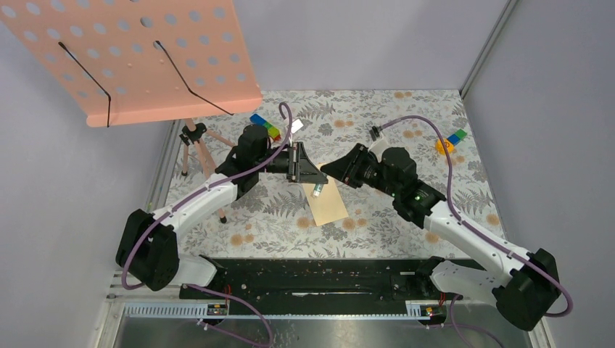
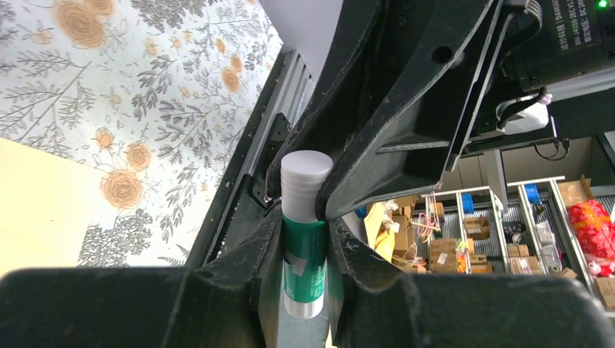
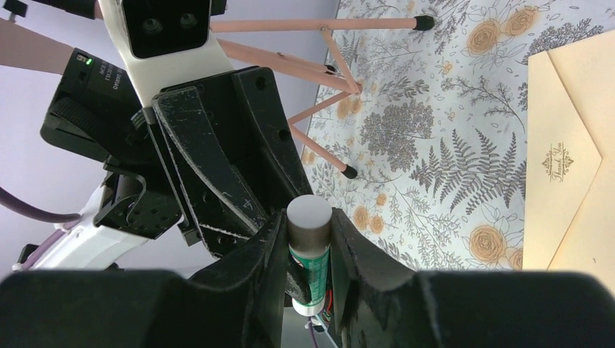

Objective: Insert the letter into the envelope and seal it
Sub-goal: Close the solid glue cap on the solid glue.

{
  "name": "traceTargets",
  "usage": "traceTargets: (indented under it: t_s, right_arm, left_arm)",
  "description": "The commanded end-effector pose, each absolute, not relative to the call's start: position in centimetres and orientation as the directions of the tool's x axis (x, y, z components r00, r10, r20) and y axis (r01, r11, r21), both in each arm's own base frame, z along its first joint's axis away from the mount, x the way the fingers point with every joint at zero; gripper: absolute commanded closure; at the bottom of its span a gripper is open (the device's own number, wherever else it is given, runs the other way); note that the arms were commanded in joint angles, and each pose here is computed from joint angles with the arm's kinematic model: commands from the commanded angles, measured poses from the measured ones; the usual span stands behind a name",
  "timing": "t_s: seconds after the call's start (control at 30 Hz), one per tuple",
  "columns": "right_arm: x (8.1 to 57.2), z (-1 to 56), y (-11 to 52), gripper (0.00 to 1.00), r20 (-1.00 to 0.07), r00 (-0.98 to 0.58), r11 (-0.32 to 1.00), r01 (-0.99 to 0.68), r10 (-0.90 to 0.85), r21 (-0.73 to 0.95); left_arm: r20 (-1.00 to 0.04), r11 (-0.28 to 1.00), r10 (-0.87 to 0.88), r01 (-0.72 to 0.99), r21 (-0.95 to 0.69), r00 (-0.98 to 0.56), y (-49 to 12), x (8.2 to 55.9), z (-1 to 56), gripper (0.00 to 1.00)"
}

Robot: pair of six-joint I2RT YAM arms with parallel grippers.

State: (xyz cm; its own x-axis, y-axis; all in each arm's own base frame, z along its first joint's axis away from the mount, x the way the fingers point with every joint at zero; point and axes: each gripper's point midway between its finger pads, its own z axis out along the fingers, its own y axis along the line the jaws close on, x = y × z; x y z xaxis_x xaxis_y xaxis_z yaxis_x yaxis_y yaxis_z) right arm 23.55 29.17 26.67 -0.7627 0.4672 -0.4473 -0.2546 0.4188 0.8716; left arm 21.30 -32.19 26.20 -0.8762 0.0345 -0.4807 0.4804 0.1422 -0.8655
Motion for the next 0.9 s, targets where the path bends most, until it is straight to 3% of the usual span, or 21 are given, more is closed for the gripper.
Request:
traceTargets:
  t_s: [0.0, 0.7, 0.87]
  right_arm:
    - [14.4, 27.1, 34.1, 1.00, -0.368, -0.927, 0.255, -0.338, 0.078, 0.906]
    - [14.0, 26.6, 34.6, 1.00, -0.368, -0.928, 0.260, -0.342, 0.054, 0.903]
    - [15.0, 27.7, 33.5, 0.99, -0.442, -0.891, 0.337, -0.388, 0.100, 0.858]
  left_arm:
    - [-0.685, 0.211, -0.238, 0.652, -0.729, -0.689, -32.2, 28.2, 32.3, 1.00]
    - [-0.695, 0.217, -0.284, 0.661, -0.718, -0.661, -31.2, 31.1, 33.7, 1.00]
    - [-0.684, 0.179, -0.228, 0.661, -0.729, -0.693, -31.3, 29.8, 33.0, 1.00]
